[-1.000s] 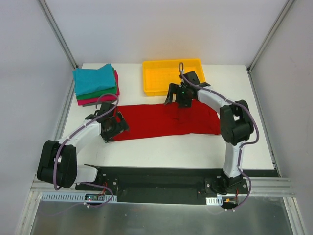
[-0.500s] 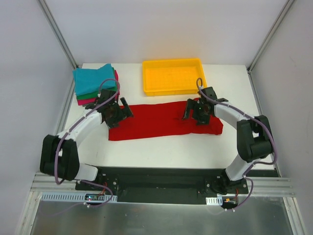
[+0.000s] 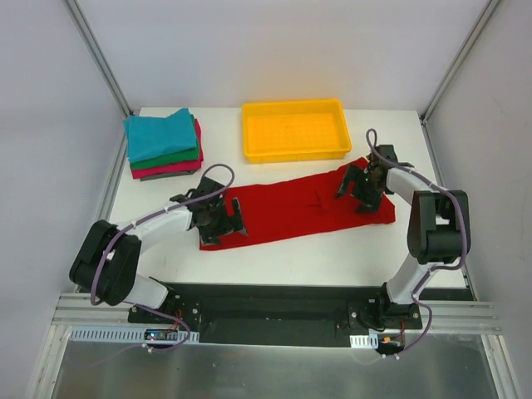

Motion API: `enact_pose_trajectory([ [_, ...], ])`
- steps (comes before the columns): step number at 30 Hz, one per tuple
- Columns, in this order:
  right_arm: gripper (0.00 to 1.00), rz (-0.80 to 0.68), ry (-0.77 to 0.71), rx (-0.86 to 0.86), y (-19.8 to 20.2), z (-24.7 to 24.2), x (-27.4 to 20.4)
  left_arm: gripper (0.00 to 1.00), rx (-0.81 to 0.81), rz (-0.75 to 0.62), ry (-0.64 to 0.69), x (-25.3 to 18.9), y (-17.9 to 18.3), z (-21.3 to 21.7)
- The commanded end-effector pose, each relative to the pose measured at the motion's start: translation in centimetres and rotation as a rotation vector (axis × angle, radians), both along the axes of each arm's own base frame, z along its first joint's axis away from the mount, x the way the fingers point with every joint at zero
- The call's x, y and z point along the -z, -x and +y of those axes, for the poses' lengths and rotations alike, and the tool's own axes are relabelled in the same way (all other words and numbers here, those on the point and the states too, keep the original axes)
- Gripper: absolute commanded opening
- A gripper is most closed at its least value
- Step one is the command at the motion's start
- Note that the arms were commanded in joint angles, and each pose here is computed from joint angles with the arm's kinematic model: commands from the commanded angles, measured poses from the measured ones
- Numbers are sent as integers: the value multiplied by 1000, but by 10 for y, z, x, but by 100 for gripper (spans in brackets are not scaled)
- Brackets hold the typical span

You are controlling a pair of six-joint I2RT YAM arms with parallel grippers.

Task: Fold and stack the t-shirts
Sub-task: Fold the other side of the tshirt into a rectangle, then rotate the tshirt 45 degrees, then grab the bottom of the folded rectangular tshirt with both arms

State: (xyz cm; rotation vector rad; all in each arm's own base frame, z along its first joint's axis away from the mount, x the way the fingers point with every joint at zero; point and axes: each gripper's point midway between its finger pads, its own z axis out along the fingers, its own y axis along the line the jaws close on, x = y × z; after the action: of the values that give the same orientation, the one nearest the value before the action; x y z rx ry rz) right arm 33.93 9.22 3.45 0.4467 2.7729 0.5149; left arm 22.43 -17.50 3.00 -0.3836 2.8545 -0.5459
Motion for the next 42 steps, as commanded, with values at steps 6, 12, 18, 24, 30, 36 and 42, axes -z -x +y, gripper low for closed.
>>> enact_pose_trajectory([
  [6, 96, -10, 136, -52, -32, -74, 7, 99, 183, 123, 101, -10, 93, -45],
  [12, 96, -74, 112, -125, -76, -73, 2, 99, 269, 92, 136, -24, 98, -76],
  [18, 96, -190, 201, -94, -95, -87, -46, 99, 281, -28, 186, -54, 89, -82],
  [24, 96, -271, 358, -134, -48, -61, -109, 99, 95, -192, 30, -74, 48, -25],
  [30, 96, -387, 434, -538, 55, 82, -105, 99, -252, -220, -79, -66, -8, 62],
  [36, 97, -491, 367, -1004, 145, 235, -96, 88, -285, -136, -60, -50, -44, 70],
  [42, 90, -479, 360, -1259, 196, 313, -65, 61, -242, 3, -49, -14, -54, 62],
])
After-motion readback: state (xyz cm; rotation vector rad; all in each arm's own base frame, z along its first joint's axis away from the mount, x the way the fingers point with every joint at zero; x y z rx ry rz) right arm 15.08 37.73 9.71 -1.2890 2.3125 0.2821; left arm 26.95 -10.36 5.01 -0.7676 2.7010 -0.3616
